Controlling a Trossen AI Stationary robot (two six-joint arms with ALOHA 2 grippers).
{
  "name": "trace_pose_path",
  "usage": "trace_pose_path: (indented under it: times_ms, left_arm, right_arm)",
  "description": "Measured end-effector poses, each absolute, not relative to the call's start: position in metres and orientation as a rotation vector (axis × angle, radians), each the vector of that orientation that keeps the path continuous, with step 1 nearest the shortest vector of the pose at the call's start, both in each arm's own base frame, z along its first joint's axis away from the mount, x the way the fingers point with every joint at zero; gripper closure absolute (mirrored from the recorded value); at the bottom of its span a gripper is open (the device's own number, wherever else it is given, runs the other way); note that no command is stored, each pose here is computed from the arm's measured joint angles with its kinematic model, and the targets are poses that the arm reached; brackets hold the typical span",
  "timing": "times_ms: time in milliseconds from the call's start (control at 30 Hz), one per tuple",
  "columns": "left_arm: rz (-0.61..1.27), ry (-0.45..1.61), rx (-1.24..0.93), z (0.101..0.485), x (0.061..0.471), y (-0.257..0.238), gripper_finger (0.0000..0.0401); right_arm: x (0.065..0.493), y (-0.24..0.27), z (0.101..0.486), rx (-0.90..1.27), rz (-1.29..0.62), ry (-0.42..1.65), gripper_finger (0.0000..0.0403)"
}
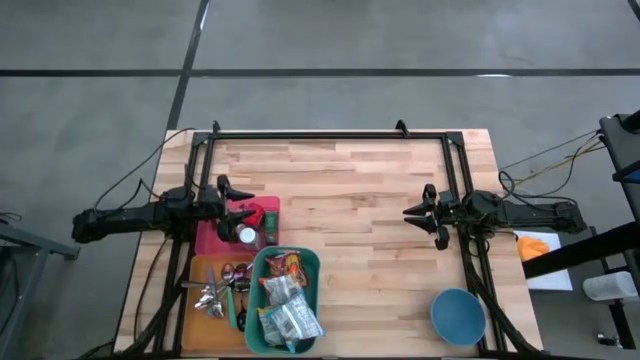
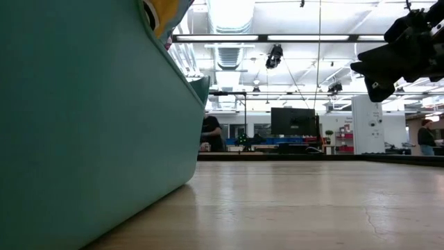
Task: Pick & Place Food Item
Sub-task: Return to Home Position
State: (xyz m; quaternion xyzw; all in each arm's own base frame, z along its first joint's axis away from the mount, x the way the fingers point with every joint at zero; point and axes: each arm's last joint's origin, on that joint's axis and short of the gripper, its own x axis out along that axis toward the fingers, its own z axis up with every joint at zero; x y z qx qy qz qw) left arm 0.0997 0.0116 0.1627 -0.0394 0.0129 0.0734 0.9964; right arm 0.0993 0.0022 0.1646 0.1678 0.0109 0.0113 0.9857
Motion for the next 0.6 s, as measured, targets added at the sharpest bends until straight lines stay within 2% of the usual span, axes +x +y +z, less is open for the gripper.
trace_pose_path:
  times_ms: [600]
  left_arm:
    - [0.086,0.031,-0.160,0.1620,0.0999,0.0097,0.0162]
  right_arm:
    - [0.0993,0.0023,0.1646,0.337,0.023,0.022,0.0296]
